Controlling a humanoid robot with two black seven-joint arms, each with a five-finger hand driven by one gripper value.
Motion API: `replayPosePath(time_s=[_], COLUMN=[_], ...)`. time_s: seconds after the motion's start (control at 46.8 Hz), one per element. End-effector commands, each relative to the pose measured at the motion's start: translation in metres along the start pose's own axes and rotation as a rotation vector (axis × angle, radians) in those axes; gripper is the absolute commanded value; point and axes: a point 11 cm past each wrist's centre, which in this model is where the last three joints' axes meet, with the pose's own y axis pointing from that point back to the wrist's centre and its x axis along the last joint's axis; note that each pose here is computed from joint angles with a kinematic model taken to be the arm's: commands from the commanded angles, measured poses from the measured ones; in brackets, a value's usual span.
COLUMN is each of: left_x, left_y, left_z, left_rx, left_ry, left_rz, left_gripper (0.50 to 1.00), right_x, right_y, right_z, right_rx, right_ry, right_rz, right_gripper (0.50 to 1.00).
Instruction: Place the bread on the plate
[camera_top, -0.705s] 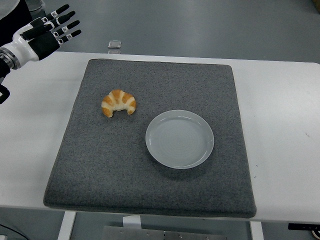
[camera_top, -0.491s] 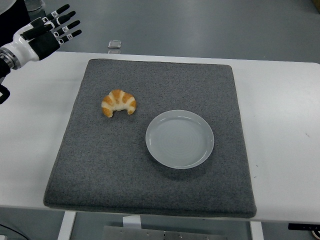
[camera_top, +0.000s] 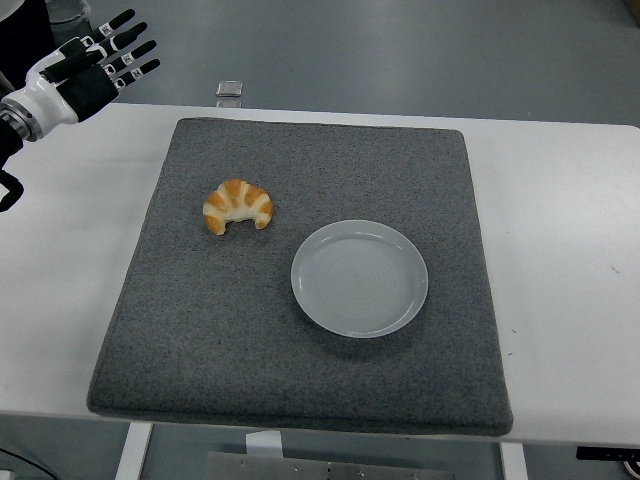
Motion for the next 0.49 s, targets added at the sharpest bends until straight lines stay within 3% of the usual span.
replayPosePath(time_s=[0.0, 0.278, 0.47], left_x=[-0.001, -0.018, -0.023], left_y=[0.001, -0.007, -0.009], left_z=[0.002, 0.013, 0.014], left_rx=[-0.004, 0.09, 0.11], left_ry=[-0.007, -0.324, -0.393], left_rz=[-0.019, -0.083, -0.099], left_gripper=[1.0, 0.999, 0.999], right_x=[0.0, 0.0, 0.0], right_y=[0.0, 0.0, 0.0], right_z=[0.0, 0.0, 0.0], right_rx=[0.0, 0.0, 0.0], right_ry=[0.0, 0.0, 0.0], right_rz=[-0.001, -0.001, -0.001], right_gripper=[0.932, 0.932, 0.93])
